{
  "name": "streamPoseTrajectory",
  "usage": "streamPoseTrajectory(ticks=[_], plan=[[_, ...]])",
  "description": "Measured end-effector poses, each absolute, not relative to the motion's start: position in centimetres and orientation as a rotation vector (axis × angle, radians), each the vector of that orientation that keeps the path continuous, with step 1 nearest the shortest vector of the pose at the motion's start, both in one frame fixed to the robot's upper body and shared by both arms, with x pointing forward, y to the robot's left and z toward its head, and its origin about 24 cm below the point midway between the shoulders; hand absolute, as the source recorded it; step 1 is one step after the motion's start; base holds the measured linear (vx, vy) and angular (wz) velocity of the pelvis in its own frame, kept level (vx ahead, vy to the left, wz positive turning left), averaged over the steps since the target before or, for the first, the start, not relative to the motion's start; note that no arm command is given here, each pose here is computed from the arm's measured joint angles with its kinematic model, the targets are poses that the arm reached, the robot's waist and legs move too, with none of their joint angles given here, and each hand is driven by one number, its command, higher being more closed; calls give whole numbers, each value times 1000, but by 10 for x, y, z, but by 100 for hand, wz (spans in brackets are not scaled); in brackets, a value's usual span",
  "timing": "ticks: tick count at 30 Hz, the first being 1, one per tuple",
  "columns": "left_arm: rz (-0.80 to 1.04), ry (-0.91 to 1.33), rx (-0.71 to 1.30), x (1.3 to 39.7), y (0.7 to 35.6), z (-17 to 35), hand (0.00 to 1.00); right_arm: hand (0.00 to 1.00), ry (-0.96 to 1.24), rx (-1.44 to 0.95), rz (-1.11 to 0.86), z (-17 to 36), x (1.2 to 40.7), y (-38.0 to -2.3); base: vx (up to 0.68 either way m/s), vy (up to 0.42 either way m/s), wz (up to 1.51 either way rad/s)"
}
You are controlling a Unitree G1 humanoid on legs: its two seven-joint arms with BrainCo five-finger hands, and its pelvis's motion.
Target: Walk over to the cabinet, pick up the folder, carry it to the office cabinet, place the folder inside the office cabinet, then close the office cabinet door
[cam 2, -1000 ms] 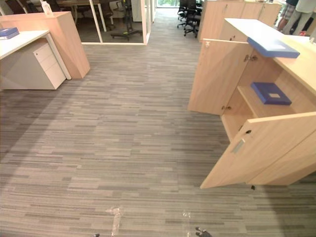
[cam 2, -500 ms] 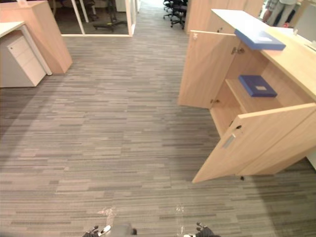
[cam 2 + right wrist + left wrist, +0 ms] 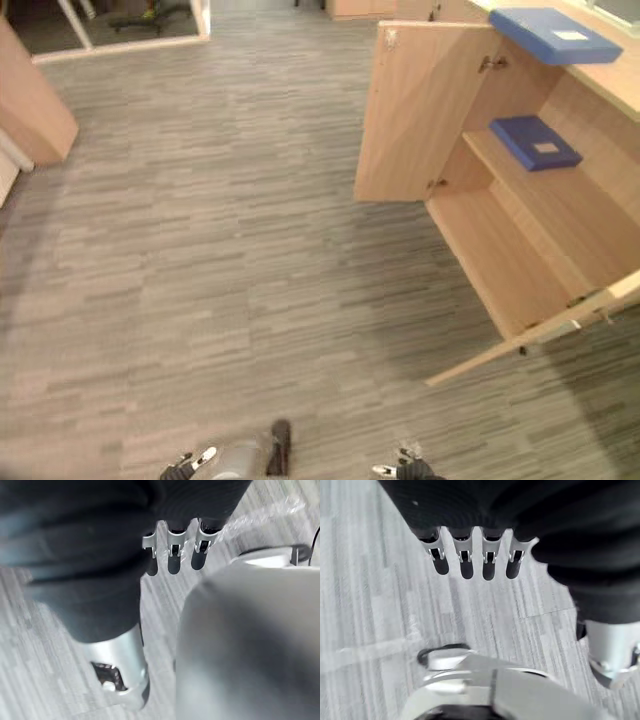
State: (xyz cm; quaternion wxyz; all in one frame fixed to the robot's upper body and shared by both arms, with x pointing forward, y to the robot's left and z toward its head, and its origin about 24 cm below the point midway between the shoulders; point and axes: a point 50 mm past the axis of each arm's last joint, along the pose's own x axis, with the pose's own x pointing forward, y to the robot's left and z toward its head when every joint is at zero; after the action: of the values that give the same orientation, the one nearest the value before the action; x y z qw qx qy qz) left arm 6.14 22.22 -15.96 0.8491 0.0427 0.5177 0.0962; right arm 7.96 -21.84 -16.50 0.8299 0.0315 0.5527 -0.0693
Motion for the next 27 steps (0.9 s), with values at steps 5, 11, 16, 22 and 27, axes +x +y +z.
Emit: streamPoseTrajectory(ticks=[5, 11, 16, 22, 27], plan=[[162, 1076, 113, 65, 220, -159, 0, 0, 1108, 25, -171, -159, 87, -230, 333, 263, 4], [160, 1069, 108, 75, 220, -159, 0, 0, 1046, 59, -126, -157, 98, -214, 119, -22, 4], [183, 1079, 93, 73, 220, -159, 0, 0, 1064, 98, -158, -159, 83, -213, 315, -92, 3], [367, 1005, -76, 75, 225, -154, 0, 0, 1139, 143, -220, -165, 56, -213, 469, -153, -17], [393, 970, -83, 81, 226, -152, 0, 0, 1179, 161, -231, -167, 54, -212, 470, 80, -90]])
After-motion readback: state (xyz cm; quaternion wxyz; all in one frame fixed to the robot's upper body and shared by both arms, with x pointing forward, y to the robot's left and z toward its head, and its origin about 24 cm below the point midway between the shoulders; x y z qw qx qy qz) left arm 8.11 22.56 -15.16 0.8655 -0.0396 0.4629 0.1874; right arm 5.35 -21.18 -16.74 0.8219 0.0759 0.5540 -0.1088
